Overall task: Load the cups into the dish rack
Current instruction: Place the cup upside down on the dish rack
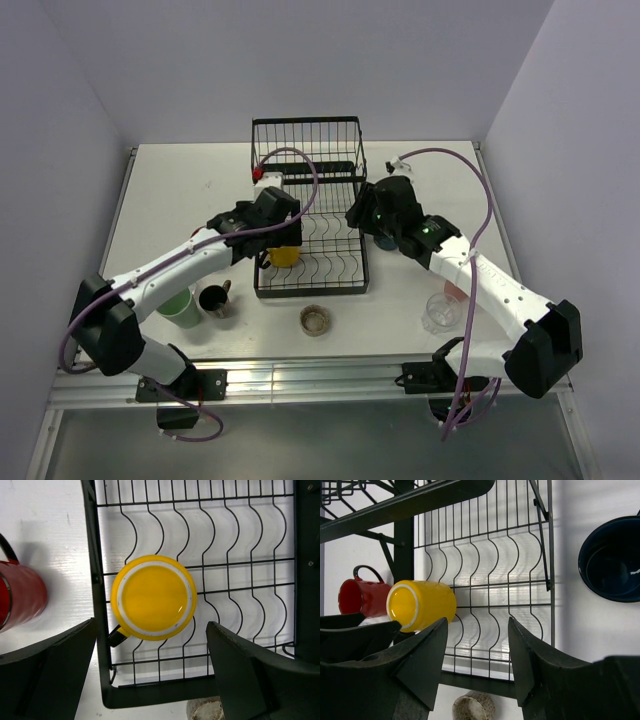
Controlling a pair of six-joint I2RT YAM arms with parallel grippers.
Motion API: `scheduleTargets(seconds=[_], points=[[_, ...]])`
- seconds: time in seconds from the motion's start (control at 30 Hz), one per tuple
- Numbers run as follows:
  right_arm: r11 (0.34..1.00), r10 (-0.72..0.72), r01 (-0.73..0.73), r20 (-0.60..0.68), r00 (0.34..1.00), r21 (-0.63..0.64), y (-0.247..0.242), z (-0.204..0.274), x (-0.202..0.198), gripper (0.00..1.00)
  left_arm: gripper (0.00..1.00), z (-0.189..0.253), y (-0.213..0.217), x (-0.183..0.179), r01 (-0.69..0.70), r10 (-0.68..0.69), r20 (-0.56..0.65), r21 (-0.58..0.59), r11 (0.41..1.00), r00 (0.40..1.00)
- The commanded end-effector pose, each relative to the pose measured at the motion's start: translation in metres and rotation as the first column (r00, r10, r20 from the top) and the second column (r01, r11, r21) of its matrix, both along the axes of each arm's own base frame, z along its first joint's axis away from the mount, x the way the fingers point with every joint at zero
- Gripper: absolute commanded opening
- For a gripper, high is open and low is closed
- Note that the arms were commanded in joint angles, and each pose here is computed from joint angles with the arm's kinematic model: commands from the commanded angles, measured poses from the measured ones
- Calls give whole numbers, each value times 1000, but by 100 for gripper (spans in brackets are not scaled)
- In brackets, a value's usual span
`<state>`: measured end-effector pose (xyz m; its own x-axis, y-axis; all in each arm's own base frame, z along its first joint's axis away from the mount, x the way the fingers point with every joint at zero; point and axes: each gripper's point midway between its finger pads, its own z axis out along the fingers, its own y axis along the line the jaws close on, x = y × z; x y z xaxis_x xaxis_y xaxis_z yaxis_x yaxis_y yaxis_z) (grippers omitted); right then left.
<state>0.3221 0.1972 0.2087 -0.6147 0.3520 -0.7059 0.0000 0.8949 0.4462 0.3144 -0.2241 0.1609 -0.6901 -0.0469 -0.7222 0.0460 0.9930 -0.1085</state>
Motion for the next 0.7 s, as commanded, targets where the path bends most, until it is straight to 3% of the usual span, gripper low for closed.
scheduleTargets(seconds=[0.0, 0.23, 0.43, 0.67], points=[[1000, 7, -7, 51, 999, -3, 7, 19, 3, 59, 96, 41, 12, -3, -34, 37, 79, -48, 998, 996], [997, 72, -71, 43, 997, -13, 43, 7, -9, 55, 96, 74, 26, -22, -24, 38, 121, -113, 993, 992], [990, 134, -135, 37, 990, 36, 89, -11, -25, 39, 95, 86, 42, -41, -15, 34, 136, -140, 990, 990], [965, 188, -192, 36, 981, 179, 143, -35, -35, 12, 96, 103, 57, -56, 2, 26, 176, -156, 988, 984]])
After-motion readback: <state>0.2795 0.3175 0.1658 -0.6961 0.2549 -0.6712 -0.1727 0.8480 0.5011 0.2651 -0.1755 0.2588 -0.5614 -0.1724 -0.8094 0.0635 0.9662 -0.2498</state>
